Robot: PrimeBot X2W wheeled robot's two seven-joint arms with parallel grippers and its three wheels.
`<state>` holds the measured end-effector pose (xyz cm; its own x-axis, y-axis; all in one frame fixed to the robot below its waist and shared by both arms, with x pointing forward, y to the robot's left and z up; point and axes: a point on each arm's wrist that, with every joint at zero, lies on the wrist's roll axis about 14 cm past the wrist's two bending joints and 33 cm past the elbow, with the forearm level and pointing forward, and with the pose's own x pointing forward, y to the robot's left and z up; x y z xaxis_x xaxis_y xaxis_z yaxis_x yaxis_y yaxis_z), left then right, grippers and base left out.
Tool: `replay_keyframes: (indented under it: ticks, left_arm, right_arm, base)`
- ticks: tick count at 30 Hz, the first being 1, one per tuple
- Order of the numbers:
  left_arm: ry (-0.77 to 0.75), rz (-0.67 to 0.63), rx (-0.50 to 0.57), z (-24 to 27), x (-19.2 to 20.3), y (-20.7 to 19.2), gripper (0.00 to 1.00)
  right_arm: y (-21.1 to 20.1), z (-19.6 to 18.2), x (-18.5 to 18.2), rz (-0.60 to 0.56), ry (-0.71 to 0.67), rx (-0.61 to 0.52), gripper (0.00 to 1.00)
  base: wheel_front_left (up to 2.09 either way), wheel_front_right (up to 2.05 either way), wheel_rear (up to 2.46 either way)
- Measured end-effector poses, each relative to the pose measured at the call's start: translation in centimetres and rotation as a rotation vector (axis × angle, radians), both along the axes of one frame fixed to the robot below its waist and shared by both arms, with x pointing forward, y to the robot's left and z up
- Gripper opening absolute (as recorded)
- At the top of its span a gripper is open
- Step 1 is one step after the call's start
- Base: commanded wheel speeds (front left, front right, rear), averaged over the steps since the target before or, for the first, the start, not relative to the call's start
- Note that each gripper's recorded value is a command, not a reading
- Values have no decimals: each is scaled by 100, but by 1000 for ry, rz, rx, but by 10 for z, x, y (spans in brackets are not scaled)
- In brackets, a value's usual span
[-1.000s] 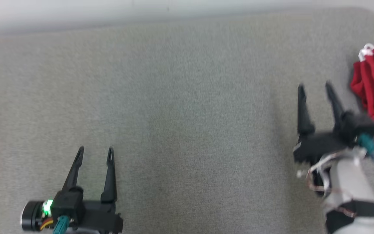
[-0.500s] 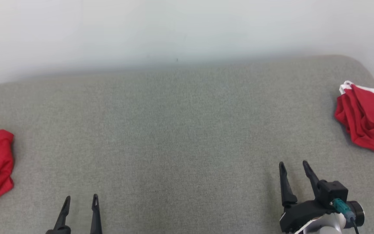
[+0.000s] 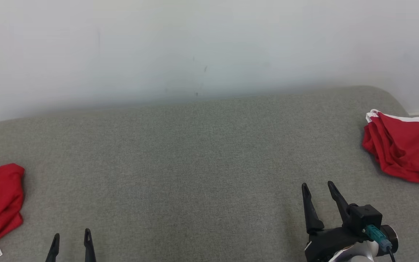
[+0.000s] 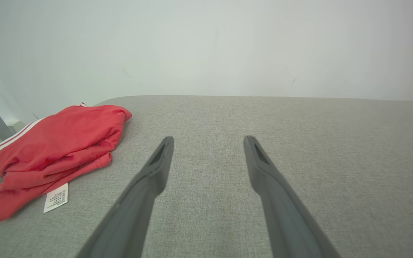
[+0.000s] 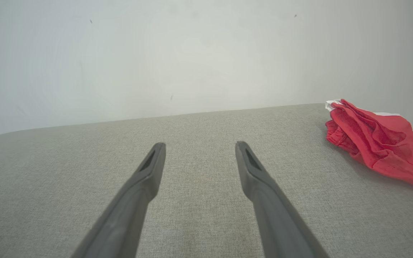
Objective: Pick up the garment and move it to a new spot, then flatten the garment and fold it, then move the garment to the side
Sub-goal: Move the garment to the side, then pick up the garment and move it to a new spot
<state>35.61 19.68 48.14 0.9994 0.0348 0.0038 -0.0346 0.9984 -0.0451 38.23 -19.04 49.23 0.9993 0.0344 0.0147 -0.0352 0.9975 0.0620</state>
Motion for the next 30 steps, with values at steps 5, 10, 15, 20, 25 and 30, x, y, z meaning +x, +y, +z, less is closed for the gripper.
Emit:
replay_keyframes:
  ticks: [5, 10, 15, 20, 25, 30]
  left_arm:
    - [0, 16, -4, 0, -2, 4, 100]
    - [9, 19, -8, -3, -2, 5, 100]
    - [7, 35, -29, -3, -4, 9, 100]
    - [14, 72, -32, -5, -10, 19, 100]
    - [22, 159, -54, -9, -26, 47, 100]
    - [42, 257, -36, -15, -49, 76, 100]
  right_arm:
    - [2, 3, 0, 3, -9, 15, 100]
    - [3, -3, -1, 6, 5, 23, 100]
    - [10, -9, 2, 26, 23, 25, 100]
    - [27, -14, 6, 72, 39, 30, 100]
    - [56, -17, 16, 153, 48, 45, 100]
    - [98, -20, 24, 267, 62, 66, 100]
  base:
    - [0, 0, 0]
    - [0, 0, 0]
    - [0, 0, 0]
    - [0, 0, 0]
    - [0, 0, 0]
    - [0, 0, 0]
